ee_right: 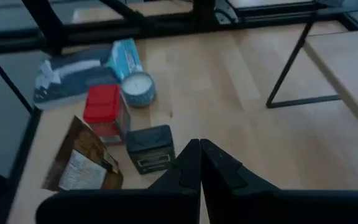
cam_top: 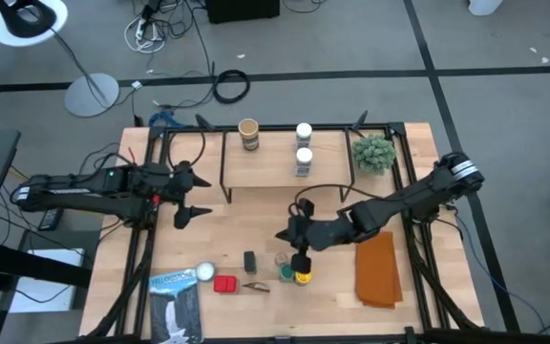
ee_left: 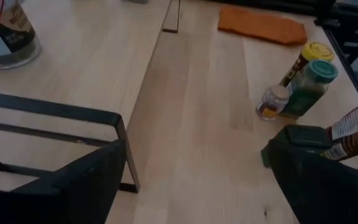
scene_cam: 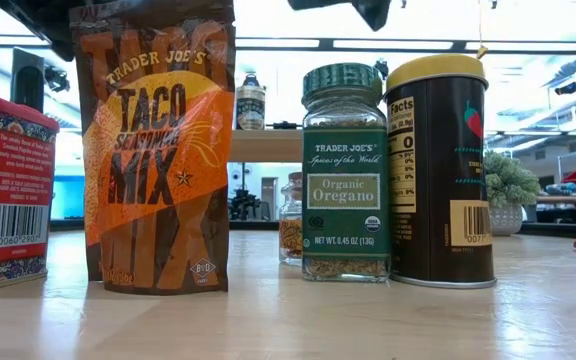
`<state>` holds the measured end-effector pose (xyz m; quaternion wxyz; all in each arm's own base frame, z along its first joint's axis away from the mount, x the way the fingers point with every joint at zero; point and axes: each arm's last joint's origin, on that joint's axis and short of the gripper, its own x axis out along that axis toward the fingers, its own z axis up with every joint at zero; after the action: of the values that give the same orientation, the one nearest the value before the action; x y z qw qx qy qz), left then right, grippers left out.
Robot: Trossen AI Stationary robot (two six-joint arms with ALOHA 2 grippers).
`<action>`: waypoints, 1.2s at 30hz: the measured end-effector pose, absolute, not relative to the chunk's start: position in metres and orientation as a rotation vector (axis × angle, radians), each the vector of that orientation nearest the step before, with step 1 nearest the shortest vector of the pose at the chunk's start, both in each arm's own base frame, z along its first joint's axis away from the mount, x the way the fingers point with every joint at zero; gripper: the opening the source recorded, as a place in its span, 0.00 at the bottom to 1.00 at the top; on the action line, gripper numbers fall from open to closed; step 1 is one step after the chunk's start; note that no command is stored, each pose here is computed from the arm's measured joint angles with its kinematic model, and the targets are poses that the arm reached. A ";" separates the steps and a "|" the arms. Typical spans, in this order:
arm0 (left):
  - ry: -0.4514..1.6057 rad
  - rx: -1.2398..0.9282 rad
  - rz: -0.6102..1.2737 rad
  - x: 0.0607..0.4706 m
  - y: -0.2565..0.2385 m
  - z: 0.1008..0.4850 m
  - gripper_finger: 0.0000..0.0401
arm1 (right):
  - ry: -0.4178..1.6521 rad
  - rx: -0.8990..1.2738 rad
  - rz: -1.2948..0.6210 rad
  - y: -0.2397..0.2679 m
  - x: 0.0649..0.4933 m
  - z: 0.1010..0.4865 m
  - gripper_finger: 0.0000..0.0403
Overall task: Shelf spices
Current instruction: Put the orange seasoning pack on the shelf
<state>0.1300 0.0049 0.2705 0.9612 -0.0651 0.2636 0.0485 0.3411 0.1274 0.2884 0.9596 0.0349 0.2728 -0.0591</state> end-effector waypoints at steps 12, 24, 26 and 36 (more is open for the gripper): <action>0.447 -0.134 0.089 0.138 0.005 0.278 0.99 | 0.577 0.080 -0.083 0.125 0.351 0.277 0.01; 0.420 -0.134 0.086 0.139 0.005 0.280 0.99 | 0.545 0.129 -0.032 0.130 0.358 0.289 0.00; 0.418 -0.135 0.086 0.139 0.005 0.280 0.99 | 0.569 0.125 -0.033 0.133 0.360 0.289 0.00; 0.373 -0.135 0.081 0.141 0.005 0.284 0.99 | 0.563 0.121 -0.014 0.144 0.362 0.292 0.00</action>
<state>0.1408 0.0051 0.2844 0.9796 -0.0672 0.1851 0.0402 0.3622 0.1443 0.2923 0.9589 0.0596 0.2775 -0.0068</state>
